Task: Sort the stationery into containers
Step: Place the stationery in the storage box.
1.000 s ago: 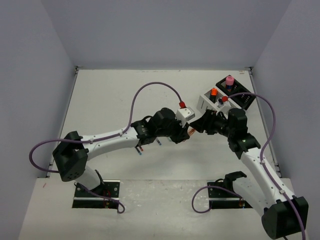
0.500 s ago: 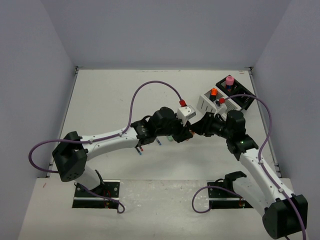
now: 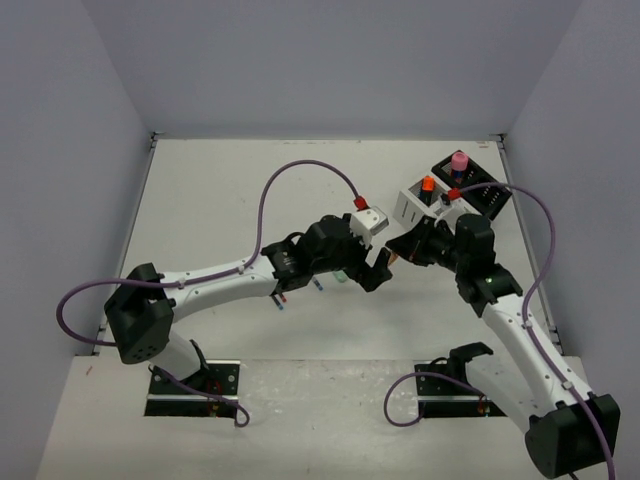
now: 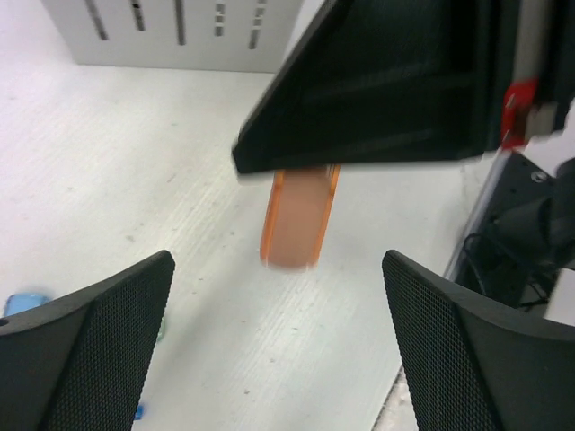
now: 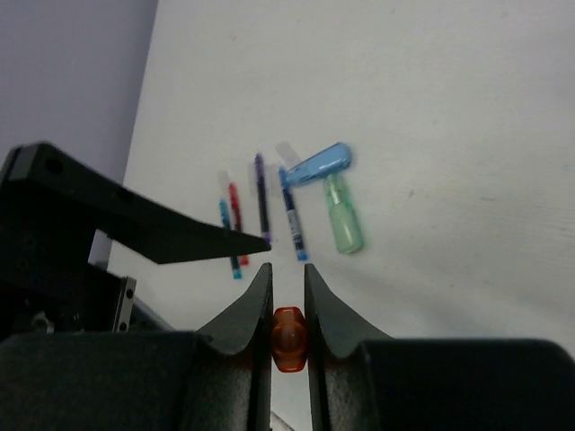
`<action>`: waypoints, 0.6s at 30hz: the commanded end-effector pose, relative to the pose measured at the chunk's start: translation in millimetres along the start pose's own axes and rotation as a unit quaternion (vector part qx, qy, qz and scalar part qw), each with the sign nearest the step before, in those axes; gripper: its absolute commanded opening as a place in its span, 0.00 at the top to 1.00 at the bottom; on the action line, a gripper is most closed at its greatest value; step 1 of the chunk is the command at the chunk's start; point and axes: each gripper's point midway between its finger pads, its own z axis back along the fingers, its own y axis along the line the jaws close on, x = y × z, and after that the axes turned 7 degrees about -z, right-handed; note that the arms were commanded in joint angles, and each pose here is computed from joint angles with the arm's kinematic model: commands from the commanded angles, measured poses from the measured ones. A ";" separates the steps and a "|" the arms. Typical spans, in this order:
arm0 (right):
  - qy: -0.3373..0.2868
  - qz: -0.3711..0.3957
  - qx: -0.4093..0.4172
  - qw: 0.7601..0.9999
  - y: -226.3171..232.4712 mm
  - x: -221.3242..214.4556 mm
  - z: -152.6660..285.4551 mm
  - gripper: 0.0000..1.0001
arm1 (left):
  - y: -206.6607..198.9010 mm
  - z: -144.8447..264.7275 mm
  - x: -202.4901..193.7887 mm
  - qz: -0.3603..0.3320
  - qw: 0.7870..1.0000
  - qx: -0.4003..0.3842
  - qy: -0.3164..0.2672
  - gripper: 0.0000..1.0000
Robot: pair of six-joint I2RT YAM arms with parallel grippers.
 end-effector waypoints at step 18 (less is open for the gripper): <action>-0.436 -0.020 -0.541 0.719 -182.9 304.2 77.2 1.00 | 80.6 53.0 -52.7 0.109 0.951 0.272 0.096 0.00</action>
